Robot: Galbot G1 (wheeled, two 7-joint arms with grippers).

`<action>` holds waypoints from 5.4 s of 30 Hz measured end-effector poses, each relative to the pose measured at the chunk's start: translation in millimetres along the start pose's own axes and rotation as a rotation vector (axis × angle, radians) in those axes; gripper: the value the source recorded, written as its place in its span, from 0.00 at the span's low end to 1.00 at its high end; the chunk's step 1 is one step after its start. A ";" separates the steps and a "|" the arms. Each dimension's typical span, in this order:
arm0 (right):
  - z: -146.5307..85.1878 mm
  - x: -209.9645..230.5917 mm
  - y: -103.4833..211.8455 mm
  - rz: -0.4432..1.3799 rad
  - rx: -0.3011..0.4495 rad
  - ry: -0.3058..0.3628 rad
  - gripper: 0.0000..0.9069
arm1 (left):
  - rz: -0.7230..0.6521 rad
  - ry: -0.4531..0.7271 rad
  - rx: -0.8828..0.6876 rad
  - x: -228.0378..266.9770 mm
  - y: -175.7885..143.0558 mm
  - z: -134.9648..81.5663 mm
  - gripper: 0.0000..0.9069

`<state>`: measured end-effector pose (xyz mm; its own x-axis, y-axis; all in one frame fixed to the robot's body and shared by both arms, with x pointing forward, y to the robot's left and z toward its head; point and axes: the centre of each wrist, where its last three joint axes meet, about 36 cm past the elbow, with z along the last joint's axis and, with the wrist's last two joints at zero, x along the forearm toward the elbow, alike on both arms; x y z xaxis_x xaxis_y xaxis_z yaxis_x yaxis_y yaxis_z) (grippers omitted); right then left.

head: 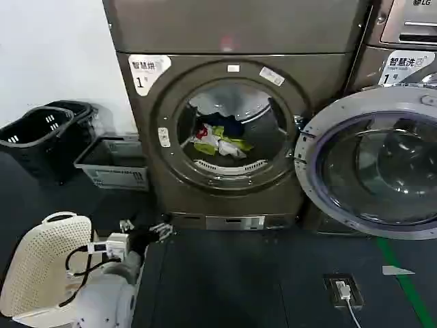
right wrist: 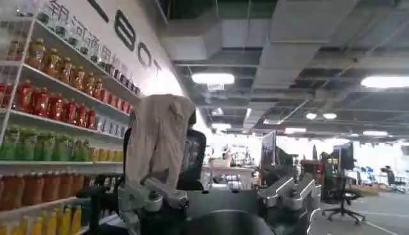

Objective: Grasp the clothes from the dryer.

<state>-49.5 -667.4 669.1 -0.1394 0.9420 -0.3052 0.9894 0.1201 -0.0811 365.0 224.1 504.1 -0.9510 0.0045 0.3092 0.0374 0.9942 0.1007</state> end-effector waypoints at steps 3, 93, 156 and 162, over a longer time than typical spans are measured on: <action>3.0 -0.6 2.0 0.005 0.009 -0.011 1.00 | 0.003 0.004 -0.002 0.4 -0.7 1.1 1.00; 18.1 -0.1 -2.6 0.122 -0.061 -0.039 1.00 | 0.015 0.004 -0.020 4.7 -6.9 1.3 1.00; 22.4 4.8 -6.4 0.148 -0.101 -0.055 1.00 | 0.016 0.006 -0.029 10.2 -9.8 2.0 1.00; 21.7 3.9 -7.0 0.148 -0.100 -0.056 1.00 | 0.019 0.001 -0.027 8.5 -9.7 0.5 1.00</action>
<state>-57.8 -671.4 647.9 0.0087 0.9331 -0.3594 0.9979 0.0148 0.0627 356.4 214.5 505.3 -0.9497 0.0228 0.3124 0.0633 0.9907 0.1201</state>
